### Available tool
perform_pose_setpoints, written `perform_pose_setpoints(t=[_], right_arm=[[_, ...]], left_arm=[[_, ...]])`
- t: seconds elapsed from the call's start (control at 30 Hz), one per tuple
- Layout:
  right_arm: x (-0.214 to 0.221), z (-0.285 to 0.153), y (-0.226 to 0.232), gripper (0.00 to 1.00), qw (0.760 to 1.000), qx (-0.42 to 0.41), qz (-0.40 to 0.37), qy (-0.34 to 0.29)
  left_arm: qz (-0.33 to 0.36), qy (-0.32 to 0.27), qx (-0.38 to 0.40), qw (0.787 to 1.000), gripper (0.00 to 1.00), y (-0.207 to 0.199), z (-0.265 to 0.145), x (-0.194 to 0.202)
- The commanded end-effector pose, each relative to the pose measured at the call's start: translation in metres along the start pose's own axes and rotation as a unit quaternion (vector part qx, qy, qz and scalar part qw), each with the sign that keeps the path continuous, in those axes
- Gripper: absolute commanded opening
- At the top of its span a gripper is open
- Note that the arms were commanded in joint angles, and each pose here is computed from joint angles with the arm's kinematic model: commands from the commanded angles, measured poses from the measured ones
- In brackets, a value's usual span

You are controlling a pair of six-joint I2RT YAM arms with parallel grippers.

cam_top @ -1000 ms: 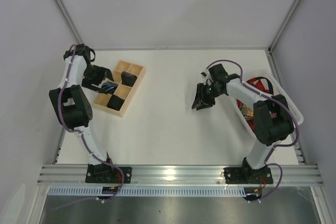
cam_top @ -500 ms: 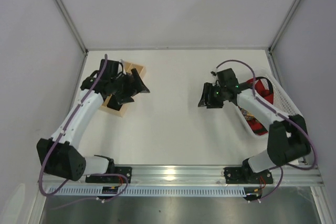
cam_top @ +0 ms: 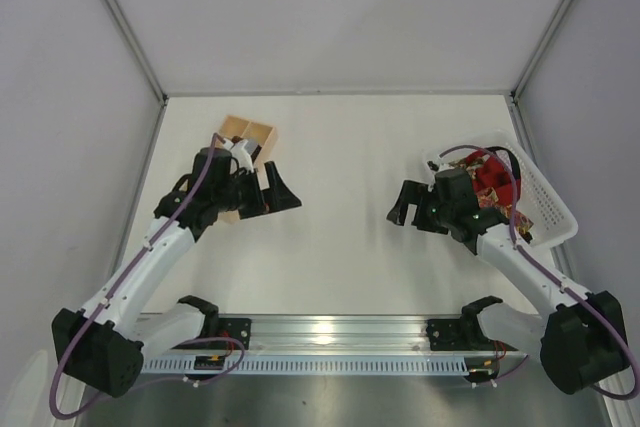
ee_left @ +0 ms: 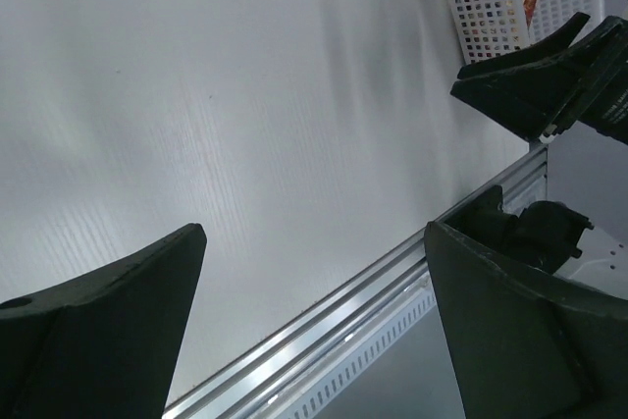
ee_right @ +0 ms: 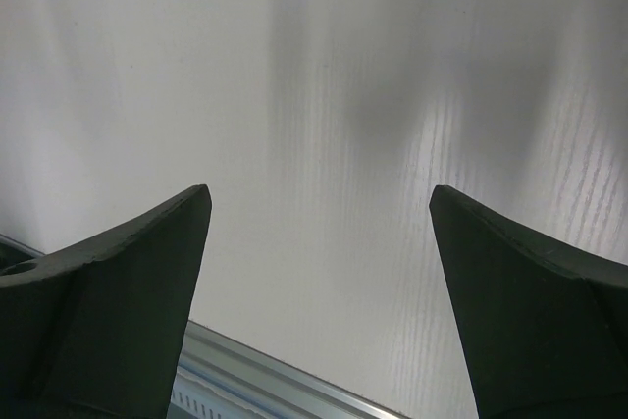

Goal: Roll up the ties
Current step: Place the rolled tie into the container

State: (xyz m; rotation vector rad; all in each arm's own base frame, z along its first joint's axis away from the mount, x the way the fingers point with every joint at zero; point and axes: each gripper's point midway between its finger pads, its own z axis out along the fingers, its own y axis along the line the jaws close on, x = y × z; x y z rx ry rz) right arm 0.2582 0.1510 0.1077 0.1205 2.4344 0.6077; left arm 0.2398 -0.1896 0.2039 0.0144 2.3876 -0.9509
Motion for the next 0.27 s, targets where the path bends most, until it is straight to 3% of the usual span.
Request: perform_pose_setpoints(t=[0.0,0.13,0.2,0.23], right_arm=[[-0.006,-0.005,0.012,1.00,0.999,-0.036,-0.005,-0.040],[0.002,-0.011,0.017,1.00,0.995,-0.064,-0.008,-0.081],[-0.011,-0.023,0.020,1.00,0.986,-0.068,-0.004,-0.149],[-0.001,-0.022,0.017,1.00,0.986,-0.072,-0.007,-0.148]], left_arm=[[-0.007,-0.053,0.052,0.997,1.00,-0.017,-0.009,-0.006],[-0.044,-0.126,0.106,0.985,1.00,-0.015,-0.008,0.002],[-0.057,-0.166,0.142,0.974,1.00,-0.021,-0.020,0.004],[-0.061,-0.181,0.144,0.971,1.00,-0.011,-0.016,0.012]])
